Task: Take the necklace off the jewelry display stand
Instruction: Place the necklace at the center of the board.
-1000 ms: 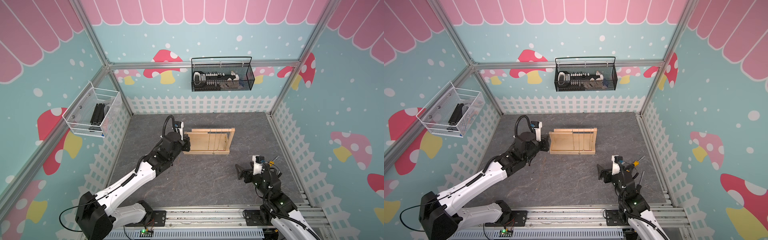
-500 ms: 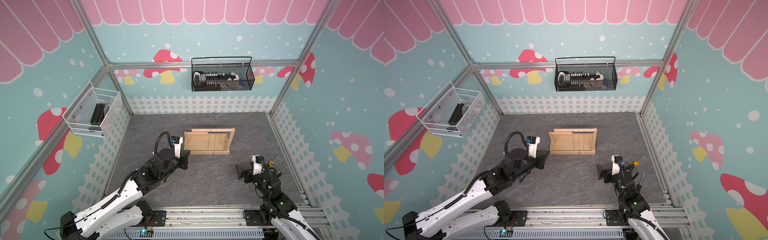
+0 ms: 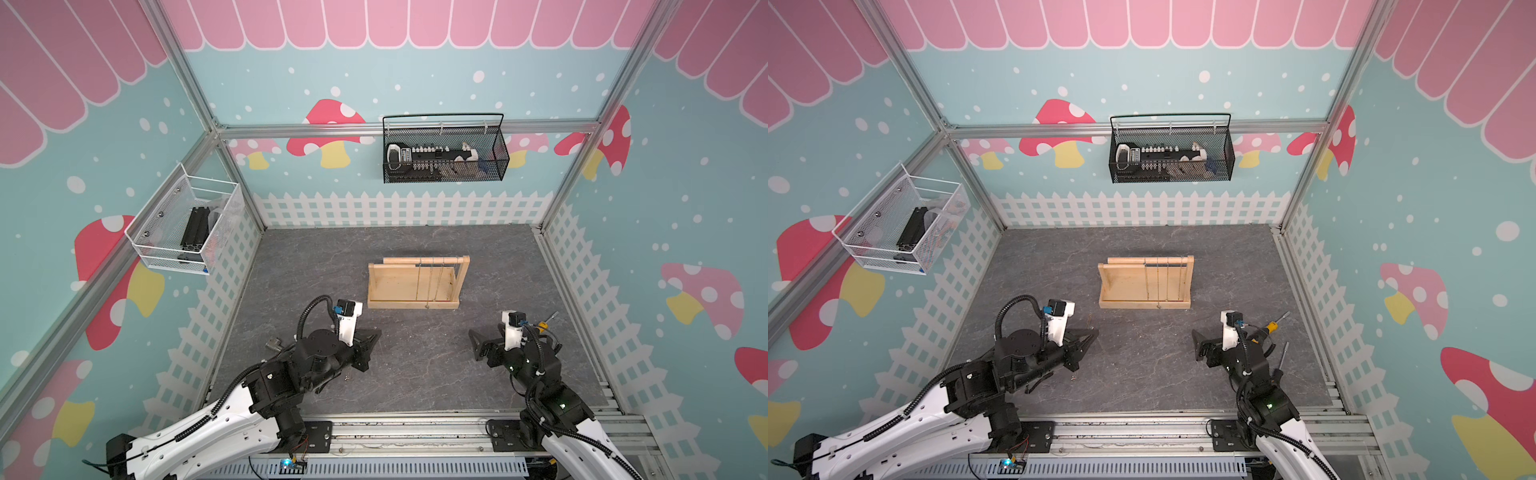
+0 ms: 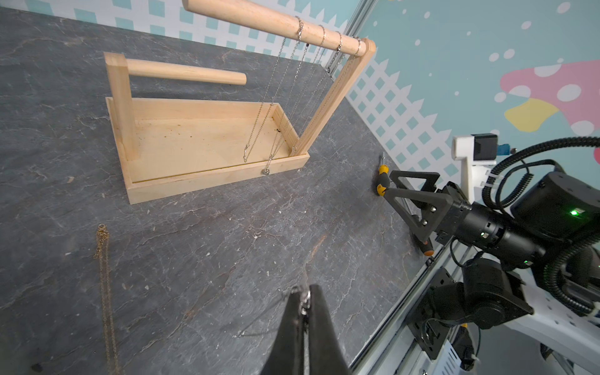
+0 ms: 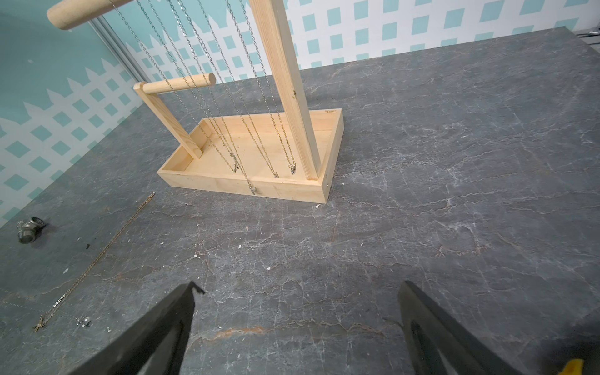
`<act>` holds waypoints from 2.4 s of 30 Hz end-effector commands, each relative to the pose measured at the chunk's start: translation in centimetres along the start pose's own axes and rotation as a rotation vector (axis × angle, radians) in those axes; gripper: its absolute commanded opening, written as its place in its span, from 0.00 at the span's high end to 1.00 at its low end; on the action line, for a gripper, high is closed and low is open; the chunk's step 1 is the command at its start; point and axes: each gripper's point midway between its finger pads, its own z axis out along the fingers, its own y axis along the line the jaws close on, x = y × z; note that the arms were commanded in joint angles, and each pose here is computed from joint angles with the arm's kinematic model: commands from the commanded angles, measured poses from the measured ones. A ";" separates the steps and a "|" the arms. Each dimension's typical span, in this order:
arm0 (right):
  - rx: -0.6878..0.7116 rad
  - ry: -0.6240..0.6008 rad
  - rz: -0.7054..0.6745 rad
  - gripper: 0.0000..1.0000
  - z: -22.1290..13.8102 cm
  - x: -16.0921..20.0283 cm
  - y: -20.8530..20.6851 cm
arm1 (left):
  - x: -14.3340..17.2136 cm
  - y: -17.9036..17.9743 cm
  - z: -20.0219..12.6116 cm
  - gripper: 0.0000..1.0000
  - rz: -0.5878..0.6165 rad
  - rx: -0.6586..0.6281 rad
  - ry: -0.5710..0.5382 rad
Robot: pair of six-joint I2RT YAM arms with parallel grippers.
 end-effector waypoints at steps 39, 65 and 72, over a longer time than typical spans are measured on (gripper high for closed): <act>-0.012 -0.003 -0.006 0.01 0.2 0.1 0.2 | 5.2 1.3 -5.4 1.00 -0.196 0.142 0.047; -0.009 -0.002 -0.002 0.01 0.2 0.1 0.2 | 4.7 2.9 -3.5 0.98 -0.168 0.023 0.006; -0.005 -0.010 0.004 0.01 0.0 0.0 0.1 | 4.5 3.7 -1.1 0.98 -0.131 -0.076 0.012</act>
